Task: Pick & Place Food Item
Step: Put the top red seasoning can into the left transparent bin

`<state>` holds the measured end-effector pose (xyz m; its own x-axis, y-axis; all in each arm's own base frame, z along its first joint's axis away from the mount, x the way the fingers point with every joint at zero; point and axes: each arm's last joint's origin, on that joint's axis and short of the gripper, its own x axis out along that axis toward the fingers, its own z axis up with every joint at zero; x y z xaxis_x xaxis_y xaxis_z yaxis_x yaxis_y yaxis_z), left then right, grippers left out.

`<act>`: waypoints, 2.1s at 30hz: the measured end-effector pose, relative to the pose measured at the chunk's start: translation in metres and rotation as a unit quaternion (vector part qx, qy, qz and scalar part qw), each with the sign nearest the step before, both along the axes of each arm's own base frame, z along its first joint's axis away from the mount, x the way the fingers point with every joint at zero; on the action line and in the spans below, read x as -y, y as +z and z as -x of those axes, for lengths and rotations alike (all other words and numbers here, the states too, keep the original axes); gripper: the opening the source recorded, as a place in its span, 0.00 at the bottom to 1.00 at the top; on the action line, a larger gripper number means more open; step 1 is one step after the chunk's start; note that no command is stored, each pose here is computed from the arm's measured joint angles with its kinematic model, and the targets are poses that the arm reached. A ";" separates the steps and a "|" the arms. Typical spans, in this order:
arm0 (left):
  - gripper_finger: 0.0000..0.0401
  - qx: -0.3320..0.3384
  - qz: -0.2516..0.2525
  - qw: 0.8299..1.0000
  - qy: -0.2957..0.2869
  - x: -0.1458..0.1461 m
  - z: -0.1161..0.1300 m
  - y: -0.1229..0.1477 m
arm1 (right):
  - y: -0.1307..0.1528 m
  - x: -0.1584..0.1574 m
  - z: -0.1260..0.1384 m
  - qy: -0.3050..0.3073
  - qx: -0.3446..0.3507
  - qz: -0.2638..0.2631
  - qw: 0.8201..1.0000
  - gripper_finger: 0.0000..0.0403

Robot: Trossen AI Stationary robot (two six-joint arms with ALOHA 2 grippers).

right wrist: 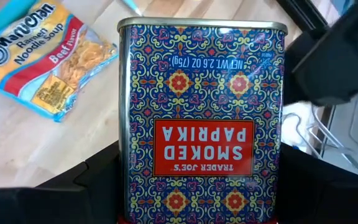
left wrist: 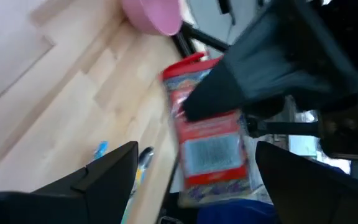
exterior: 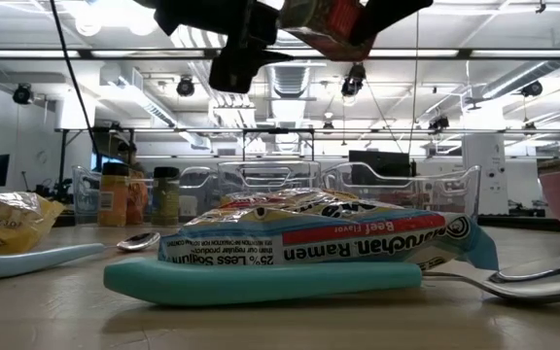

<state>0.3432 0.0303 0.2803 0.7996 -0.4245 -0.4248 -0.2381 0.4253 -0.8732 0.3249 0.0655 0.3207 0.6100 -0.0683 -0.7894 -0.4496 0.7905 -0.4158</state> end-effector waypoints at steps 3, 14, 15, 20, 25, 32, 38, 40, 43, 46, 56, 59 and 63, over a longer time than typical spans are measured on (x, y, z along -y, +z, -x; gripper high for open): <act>0.83 0.017 0.007 1.000 -0.009 0.003 -0.006 0.000 | 0.000 0.000 -0.001 0.001 0.004 0.004 1.000 0.72; 0.83 0.008 0.026 0.999 -0.044 0.012 -0.008 -0.005 | -0.012 0.000 -0.012 0.005 -0.006 0.007 1.000 0.72; 0.83 0.005 0.026 0.999 -0.046 0.012 -0.008 -0.005 | -0.012 -0.001 -0.013 0.006 -0.004 0.006 1.000 0.72; 0.83 -0.003 0.033 0.997 -0.069 0.018 -0.006 -0.006 | -0.009 -0.001 -0.015 0.016 0.004 0.013 1.000 0.72; 0.83 -0.005 0.042 0.996 -0.082 0.021 -0.006 -0.006 | 0.001 0.000 -0.017 0.013 0.019 0.017 1.000 0.72; 0.75 -0.006 0.039 0.996 -0.076 0.020 -0.006 -0.006 | 0.002 -0.002 -0.017 0.021 0.022 0.016 0.999 0.72; 0.53 -0.004 0.037 0.996 -0.079 0.020 -0.006 -0.006 | 0.002 -0.002 -0.018 0.022 0.026 0.015 0.999 0.72; 0.53 -0.005 0.038 0.996 -0.079 0.020 -0.006 -0.006 | 0.002 -0.003 -0.018 0.026 0.026 0.012 0.999 0.72; 0.53 -0.005 0.038 0.996 -0.079 0.020 -0.006 -0.006 | 0.002 -0.004 -0.018 0.028 0.027 0.012 0.999 0.72; 0.53 -0.004 0.038 0.996 -0.079 0.020 -0.006 -0.006 | 0.002 -0.004 -0.018 0.030 0.027 0.012 0.999 0.72; 0.53 0.002 0.036 0.996 -0.084 0.020 -0.006 -0.005 | 0.003 -0.005 -0.019 0.017 0.035 0.003 0.999 0.84; 0.53 0.003 0.033 0.996 -0.080 0.020 -0.006 -0.005 | 0.004 -0.004 -0.019 -0.003 0.041 0.012 0.999 0.91; 0.53 0.003 0.030 0.997 -0.073 0.018 -0.006 -0.005 | 0.004 -0.003 -0.018 -0.028 0.042 0.020 0.999 0.93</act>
<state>0.3491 0.0125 0.2751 0.7298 -0.5606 -0.3913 -0.1732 0.4020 -0.8991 0.3433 0.0682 0.3242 0.6685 -0.1353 -0.7313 -0.3665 0.7957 -0.4823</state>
